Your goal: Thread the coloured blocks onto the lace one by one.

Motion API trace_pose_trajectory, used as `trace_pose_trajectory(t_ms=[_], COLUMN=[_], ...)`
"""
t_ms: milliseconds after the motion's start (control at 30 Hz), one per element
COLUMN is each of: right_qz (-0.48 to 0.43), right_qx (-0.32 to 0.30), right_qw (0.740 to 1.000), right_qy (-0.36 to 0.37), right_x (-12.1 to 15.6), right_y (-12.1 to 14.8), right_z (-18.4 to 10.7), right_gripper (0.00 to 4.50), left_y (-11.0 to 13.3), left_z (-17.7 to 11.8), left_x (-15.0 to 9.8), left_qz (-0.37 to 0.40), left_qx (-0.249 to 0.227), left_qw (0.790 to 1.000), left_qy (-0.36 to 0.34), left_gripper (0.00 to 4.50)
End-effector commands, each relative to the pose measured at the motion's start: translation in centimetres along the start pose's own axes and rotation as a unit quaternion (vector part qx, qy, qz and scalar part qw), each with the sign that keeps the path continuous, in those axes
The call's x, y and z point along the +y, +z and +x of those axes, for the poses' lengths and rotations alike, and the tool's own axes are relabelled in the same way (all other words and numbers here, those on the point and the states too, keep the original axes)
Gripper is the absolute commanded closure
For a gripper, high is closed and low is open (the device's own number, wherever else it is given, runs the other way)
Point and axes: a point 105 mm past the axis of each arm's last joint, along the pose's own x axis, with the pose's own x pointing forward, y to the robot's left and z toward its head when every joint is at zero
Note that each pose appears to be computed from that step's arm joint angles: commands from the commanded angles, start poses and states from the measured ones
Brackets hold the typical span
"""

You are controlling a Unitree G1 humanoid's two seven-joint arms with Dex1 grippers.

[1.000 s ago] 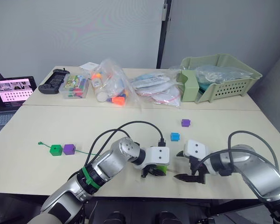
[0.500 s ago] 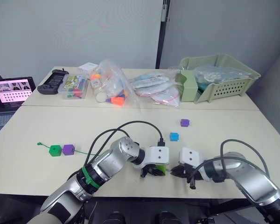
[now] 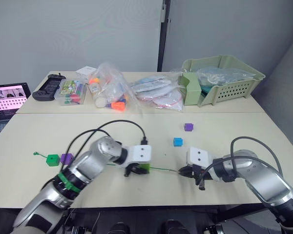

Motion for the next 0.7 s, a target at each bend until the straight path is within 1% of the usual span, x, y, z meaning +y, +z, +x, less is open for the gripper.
trace_pose_trajectory(t_ms=[33, 100, 167, 200, 267, 300, 367, 433, 533, 600, 667, 700], right_qz=[-0.019, -0.020, -0.022, -0.022, -0.024, -0.025, -0.029, -0.030, -0.031, -0.032, -0.033, -0.033], right_qx=[-0.010, -0.010, -0.009, -0.009, -0.008, -0.007, -0.004, 0.000, 0.005, 0.006, 0.006, 0.006], right_qw=[1.000, 1.000, 1.000, 1.000, 1.000, 1.000, 0.999, 0.999, 0.999, 0.999, 0.999, 0.999], right_qy=[0.007, 0.008, 0.010, 0.010, 0.010, 0.011, 0.015, 0.018, 0.019, 0.020, 0.020, 0.020], right_x=[0.2, 0.2, 0.1, 0.1, 0.1, 0.1, 0.2, 0.2, 0.0, 0.0, -0.1, -0.1], right_y=[1.2, 1.3, 1.3, 1.2, 1.2, 1.2, 1.0, 0.7, 0.4, 0.3, 0.3, 0.3], right_z=[0.1, 0.2, 0.3, 0.4, 0.4, 0.4, 0.3, 0.2, 0.1, 0.0, 0.0, 0.0], right_gripper=[4.50, 4.50, 4.50, 4.50, 4.50, 4.50, 4.50, 4.50, 4.50, 4.50, 4.50, 4.50], left_y=[-4.2, -6.4, -8.9, -9.9, -11.0, -12.0, -14.5, -16.0, -18.0, -18.9, -19.3, -19.1], left_z=[-3.2, -5.0, -6.8, -7.5, -8.4, -9.3, -12.3, -14.1, -16.0, -16.8, -17.3, -17.3], left_x=[0.1, -0.1, -0.3, -0.3, -0.5, -0.6, -0.7, -0.9, -1.1, -1.2, -1.4, -1.1], left_qz=[-0.041, -0.050, -0.060, -0.063, -0.074, -0.081, -0.093, -0.110, -0.113, -0.119, -0.105, -0.107], left_qx=[0.046, 0.068, 0.104, 0.114, 0.121, 0.131, 0.165, 0.182, 0.217, 0.228, 0.238, 0.227], left_qw=[0.998, 0.996, 0.993, 0.991, 0.990, 0.988, 0.981, 0.976, 0.968, 0.964, 0.964, 0.966], left_qy=[0.013, 0.014, 0.020, 0.022, 0.025, 0.027, 0.042, 0.050, 0.059, 0.065, 0.059, 0.066], left_gripper=[3.19, 3.19, 3.19, 3.19, 3.19, 3.19, 3.19, 3.19, 3.19, 3.19, 3.19, 3.19])
